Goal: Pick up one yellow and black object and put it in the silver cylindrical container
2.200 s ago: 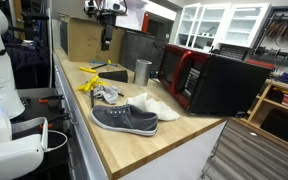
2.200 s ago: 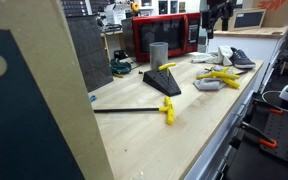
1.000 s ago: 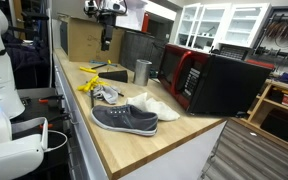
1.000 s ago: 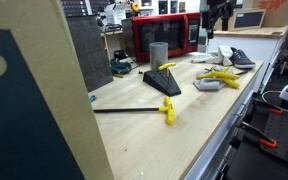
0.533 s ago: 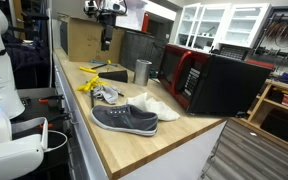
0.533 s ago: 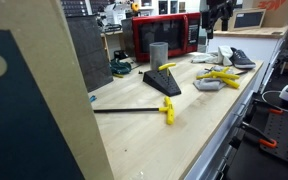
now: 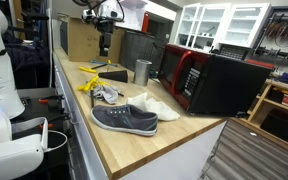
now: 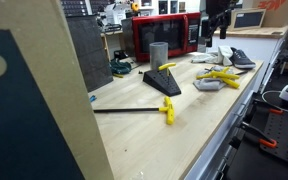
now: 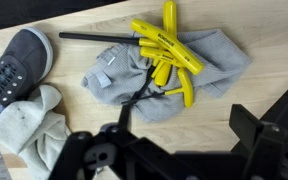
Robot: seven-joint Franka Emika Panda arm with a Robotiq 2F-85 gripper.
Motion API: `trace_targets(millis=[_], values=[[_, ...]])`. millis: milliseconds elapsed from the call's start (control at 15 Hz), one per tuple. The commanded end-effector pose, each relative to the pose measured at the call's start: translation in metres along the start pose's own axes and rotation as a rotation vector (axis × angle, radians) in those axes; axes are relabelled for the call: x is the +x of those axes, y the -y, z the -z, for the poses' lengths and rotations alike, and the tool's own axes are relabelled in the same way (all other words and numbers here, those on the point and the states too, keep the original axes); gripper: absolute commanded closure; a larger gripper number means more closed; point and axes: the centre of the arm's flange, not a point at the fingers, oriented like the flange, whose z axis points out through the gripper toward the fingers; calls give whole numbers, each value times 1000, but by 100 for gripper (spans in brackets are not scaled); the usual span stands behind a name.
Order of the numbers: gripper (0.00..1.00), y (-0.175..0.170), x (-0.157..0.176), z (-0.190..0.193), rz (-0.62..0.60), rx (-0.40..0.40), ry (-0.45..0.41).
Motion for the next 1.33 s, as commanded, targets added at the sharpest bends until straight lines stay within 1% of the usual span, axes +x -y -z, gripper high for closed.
trace_targets(millis=[0,133,467,533,600,933,1000,1133,1267], values=[[0,1,-29,-18,37,13,-27],[0,1,-40,-28,66,23,-27],[0,-4,-62,-48,198,27,-28],[0,-5,-64,-51,193,22,-21],[0,1,-51,-47,166,15,3],[0,-1,-58,-51,176,16,3],[0,4,-52,-52,207,5,-17],[0,13,-52,-60,274,45,-63],[0,22,-49,-67,340,64,-103]])
